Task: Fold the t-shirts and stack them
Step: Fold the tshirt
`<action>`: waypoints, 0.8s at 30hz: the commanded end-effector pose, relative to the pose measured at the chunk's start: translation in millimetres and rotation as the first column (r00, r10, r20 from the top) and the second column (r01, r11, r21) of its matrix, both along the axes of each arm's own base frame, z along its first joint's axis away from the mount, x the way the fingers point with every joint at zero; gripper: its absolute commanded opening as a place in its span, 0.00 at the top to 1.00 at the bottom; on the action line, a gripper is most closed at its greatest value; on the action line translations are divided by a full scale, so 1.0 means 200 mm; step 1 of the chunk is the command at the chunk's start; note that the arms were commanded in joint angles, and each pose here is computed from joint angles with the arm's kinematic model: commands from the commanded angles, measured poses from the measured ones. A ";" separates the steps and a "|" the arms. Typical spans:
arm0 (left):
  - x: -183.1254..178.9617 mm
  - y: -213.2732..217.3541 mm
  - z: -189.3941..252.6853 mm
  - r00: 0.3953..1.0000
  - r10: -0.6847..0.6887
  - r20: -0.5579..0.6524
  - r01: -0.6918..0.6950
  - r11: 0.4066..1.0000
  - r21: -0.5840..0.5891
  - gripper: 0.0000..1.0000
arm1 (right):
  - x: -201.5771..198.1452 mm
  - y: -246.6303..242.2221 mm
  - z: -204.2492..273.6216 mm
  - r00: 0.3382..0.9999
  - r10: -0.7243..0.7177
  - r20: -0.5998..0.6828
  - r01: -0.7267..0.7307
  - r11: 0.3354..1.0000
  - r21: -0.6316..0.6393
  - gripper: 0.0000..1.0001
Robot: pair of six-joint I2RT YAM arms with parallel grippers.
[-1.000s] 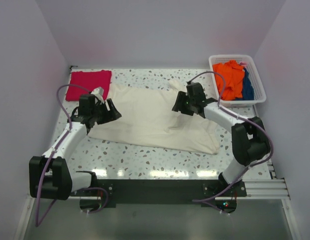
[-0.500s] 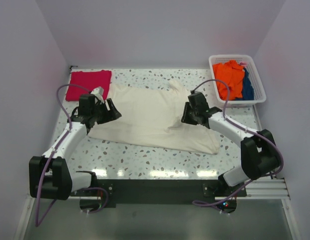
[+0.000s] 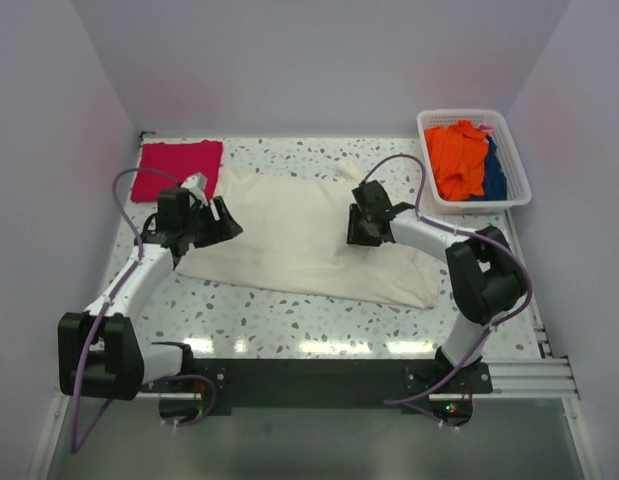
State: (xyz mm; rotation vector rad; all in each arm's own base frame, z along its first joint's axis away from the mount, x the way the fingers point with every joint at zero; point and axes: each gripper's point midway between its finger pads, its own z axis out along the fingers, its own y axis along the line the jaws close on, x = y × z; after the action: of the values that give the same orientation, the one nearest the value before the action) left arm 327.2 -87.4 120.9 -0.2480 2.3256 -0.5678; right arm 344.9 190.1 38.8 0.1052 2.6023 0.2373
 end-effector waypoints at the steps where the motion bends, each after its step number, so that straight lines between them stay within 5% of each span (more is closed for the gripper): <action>1: 0.01 -0.01 0.02 0.999 -0.019 0.038 0.019 1.000 0.006 0.28 | 0.19 0.11 0.16 0.992 0.025 0.121 -0.031 0.998 0.049 0.57; 8: 0.01 -0.01 0.02 0.999 -0.018 0.039 0.018 1.000 0.009 0.27 | 0.24 0.16 0.16 0.993 0.050 0.103 -0.055 0.997 0.048 0.47; 14: 0.01 -0.01 0.03 0.999 -0.023 0.041 0.022 1.000 0.007 0.27 | 0.19 -0.16 0.38 0.979 -0.079 0.187 0.091 0.994 -0.053 0.43; 18: 0.01 -0.01 0.04 0.999 -0.025 0.048 0.025 1.000 0.003 0.27 | 0.07 -0.51 0.32 0.965 -0.223 0.139 0.233 0.971 -0.057 0.45; 24: 0.01 -0.04 0.04 0.998 -0.040 0.050 0.041 0.999 -0.019 0.27 | 0.03 -0.62 0.17 0.966 -0.247 0.077 0.252 0.965 -0.069 0.46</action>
State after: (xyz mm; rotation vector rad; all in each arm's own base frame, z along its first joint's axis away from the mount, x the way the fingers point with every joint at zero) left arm 326.9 -88.5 121.3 -0.2442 2.3253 -0.5758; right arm 363.3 63.3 98.7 0.4358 2.4191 0.0654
